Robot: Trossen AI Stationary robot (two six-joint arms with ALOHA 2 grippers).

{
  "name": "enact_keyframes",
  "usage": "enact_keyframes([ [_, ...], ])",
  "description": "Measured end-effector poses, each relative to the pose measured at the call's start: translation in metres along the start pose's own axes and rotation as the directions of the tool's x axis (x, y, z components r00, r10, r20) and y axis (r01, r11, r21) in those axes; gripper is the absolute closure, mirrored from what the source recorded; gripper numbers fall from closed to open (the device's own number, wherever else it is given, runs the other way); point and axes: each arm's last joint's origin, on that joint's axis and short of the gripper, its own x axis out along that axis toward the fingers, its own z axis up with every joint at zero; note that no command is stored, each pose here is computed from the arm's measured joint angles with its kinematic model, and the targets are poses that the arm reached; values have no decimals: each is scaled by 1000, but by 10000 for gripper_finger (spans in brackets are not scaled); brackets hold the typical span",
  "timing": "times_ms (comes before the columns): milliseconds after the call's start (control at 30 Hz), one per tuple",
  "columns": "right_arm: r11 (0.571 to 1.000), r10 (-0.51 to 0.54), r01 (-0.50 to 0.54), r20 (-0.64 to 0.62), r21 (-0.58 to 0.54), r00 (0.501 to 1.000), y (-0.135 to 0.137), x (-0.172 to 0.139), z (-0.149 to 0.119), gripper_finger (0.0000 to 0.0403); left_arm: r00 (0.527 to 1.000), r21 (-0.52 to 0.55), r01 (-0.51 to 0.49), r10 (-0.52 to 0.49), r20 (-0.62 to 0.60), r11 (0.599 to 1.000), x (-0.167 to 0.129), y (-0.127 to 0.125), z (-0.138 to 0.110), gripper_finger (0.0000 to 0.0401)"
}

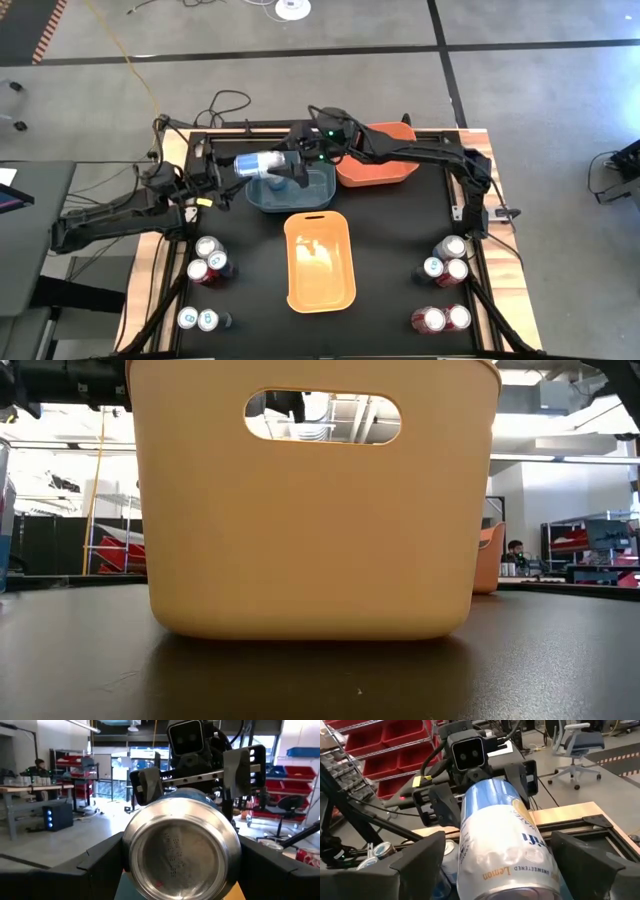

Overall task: Sort soda cans
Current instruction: Put the top blue-white soda can into the blue bin

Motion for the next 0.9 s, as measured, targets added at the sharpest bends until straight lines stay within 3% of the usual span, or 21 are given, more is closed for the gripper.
enact_keyframes([
  [300, 1000, 3, -3, 4, 13, 1000, 5, 2, -1, 146, 1000, 0, 6, -6, 20, 1000, 0, 0, 2, 94],
  [433, 1000, 6, -6, 3, 16, 1000, 5, 2, -1, 170, 1000, -12, 5, -4, 25, 1000, 0, 0, 2, 94],
  [533, 1000, 6, -6, 3, 17, 1000, 5, 2, -1, 155, 1000, -13, 5, -4, 27, 1000, 0, 0, 3, 94],
  [700, 1000, 7, -7, -12, 9, 1000, 0, 0, -2, 93, 1000, -11, 5, -5, 25, 1000, 0, 0, 2, 94],
  [900, 994, 102, -102, 12, 47, 995, -2, -2, 3, 13, 998, 1, 4, -4, 59, 1000, 0, 0, 6, 94],
])
